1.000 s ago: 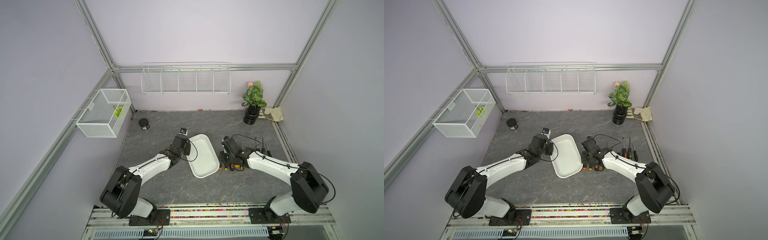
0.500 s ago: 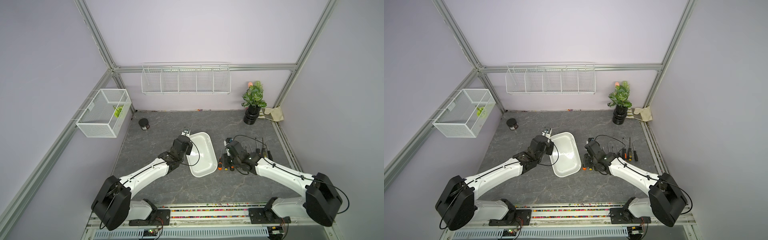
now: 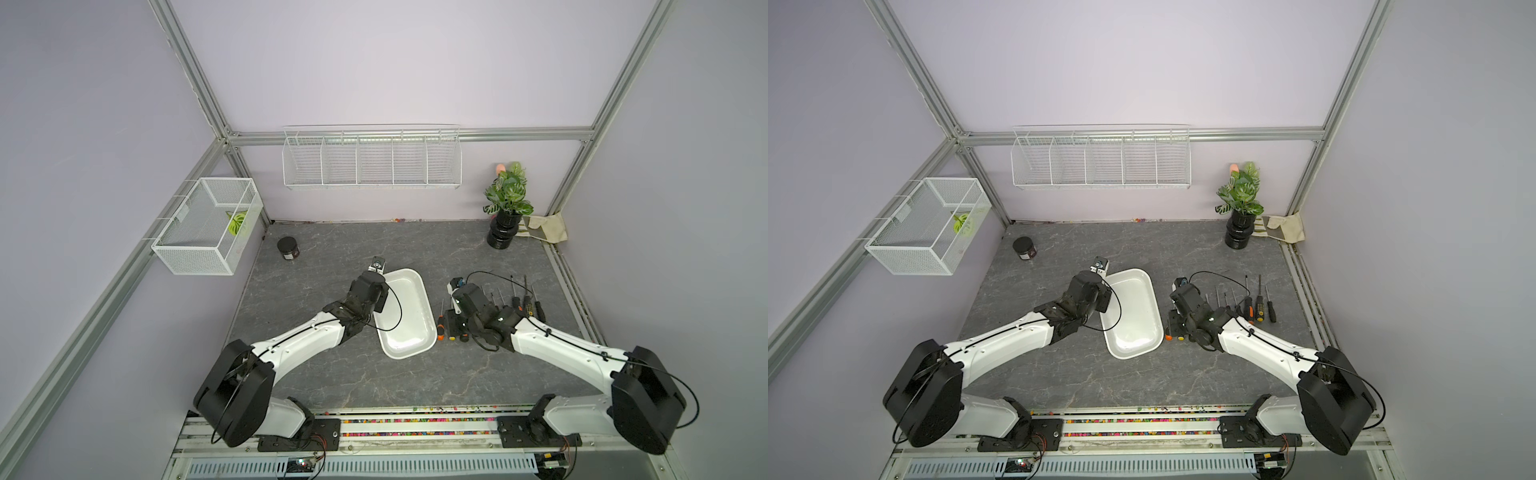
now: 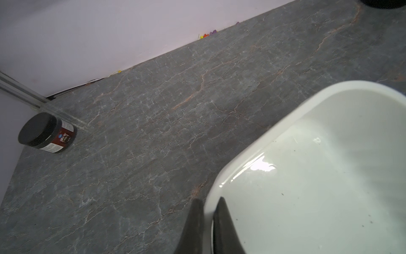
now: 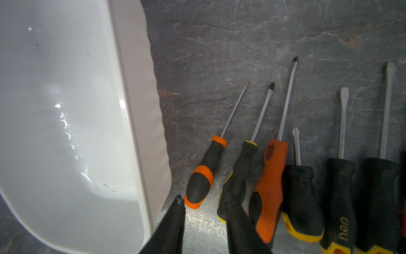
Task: Take out the screwdriver from the storage box
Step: Place the storage box at the center of the board.
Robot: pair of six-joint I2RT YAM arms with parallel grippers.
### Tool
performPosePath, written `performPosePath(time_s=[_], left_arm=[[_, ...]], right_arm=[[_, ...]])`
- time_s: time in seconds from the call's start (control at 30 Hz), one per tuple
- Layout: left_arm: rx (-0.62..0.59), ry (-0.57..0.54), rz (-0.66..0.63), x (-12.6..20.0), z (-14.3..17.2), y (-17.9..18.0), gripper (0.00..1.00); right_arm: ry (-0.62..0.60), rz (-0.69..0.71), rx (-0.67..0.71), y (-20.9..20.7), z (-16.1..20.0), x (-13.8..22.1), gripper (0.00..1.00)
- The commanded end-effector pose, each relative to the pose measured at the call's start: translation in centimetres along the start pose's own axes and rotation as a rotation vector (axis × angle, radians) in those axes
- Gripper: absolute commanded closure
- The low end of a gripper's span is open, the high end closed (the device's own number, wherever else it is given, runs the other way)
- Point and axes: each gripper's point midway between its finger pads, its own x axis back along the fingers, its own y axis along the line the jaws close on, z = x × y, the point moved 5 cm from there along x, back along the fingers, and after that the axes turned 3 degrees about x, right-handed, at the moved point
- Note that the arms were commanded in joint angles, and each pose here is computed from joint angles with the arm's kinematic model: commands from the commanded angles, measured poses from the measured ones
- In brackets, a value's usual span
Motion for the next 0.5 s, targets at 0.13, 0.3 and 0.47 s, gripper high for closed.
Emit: performPosePath(time_s=[0.13,0.3,0.47], left_arm=[[-0.090,0.107,-0.006,-2.9,1.2,-0.3,1.00],[-0.136,0.160,-0.017,-4.4,2.2,-0.5,1.00],[-0.149,0.185,-0.019,-5.4,2.4,-0.5,1.00]], right_arm=[[-0.033,0.012,0.016,-0.3,0.0,1.0,0.65],[-0.033,0.021,0.010,-0.5,0.1,0.9,0.64],[-0.028,0.024,-0.002,-1.0,0.2,0.8,0.65]])
